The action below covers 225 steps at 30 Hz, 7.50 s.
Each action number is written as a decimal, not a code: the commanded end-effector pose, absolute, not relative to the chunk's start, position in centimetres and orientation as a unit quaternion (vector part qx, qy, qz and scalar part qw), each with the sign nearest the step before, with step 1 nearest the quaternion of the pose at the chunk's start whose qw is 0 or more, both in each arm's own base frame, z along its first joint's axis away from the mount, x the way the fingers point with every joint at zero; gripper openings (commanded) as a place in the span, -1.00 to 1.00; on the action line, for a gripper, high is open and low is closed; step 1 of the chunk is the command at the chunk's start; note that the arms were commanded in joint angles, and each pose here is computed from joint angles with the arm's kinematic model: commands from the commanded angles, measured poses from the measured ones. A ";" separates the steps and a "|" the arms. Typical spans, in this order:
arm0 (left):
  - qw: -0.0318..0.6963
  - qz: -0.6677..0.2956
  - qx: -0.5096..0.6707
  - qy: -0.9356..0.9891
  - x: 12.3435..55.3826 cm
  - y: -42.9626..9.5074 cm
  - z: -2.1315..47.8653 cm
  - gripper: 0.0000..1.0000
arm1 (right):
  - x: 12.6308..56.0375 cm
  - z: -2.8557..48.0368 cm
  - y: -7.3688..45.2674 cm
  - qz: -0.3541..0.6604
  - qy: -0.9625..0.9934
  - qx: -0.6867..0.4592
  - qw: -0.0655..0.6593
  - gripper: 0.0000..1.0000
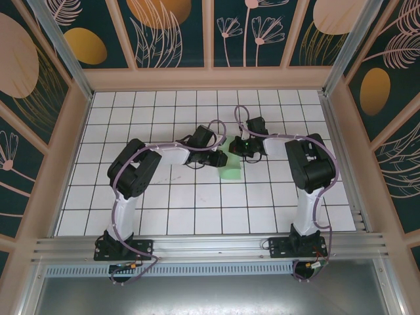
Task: Fold a paper plane with a square sheet of paper (fold left side to right side)
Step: First fold the square sheet of paper in half at the center of the table, then hold the square sheet of paper at the center of the table, then first fold the square sheet of paper in half at the center of the table.
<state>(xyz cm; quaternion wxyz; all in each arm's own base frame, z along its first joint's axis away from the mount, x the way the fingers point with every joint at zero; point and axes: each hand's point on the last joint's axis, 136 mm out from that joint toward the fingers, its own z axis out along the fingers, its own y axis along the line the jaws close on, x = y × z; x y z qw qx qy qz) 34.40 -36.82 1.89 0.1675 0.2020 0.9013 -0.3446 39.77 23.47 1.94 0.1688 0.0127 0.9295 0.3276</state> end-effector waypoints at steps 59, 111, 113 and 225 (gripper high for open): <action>0.058 -0.351 0.273 0.894 21.8 -35.0 0.0 -0.62 | 38.1 -0.4 21.7 0.271 0.953 0.029 0.135 -0.99; 0.126 -0.335 0.140 0.923 35.3 -34.7 -1.0 -0.68 | 38.1 10.7 21.6 0.294 0.918 -0.018 0.265 -0.71; 0.128 -0.336 0.141 0.922 35.3 -34.8 -0.9 -0.68 | 36.1 10.1 21.7 0.298 0.921 -0.021 0.250 -0.86; 0.194 -0.419 0.146 0.875 34.3 -37.1 3.6 -0.60 | 25.7 -2.3 19.2 0.176 0.982 -0.022 0.059 -1.00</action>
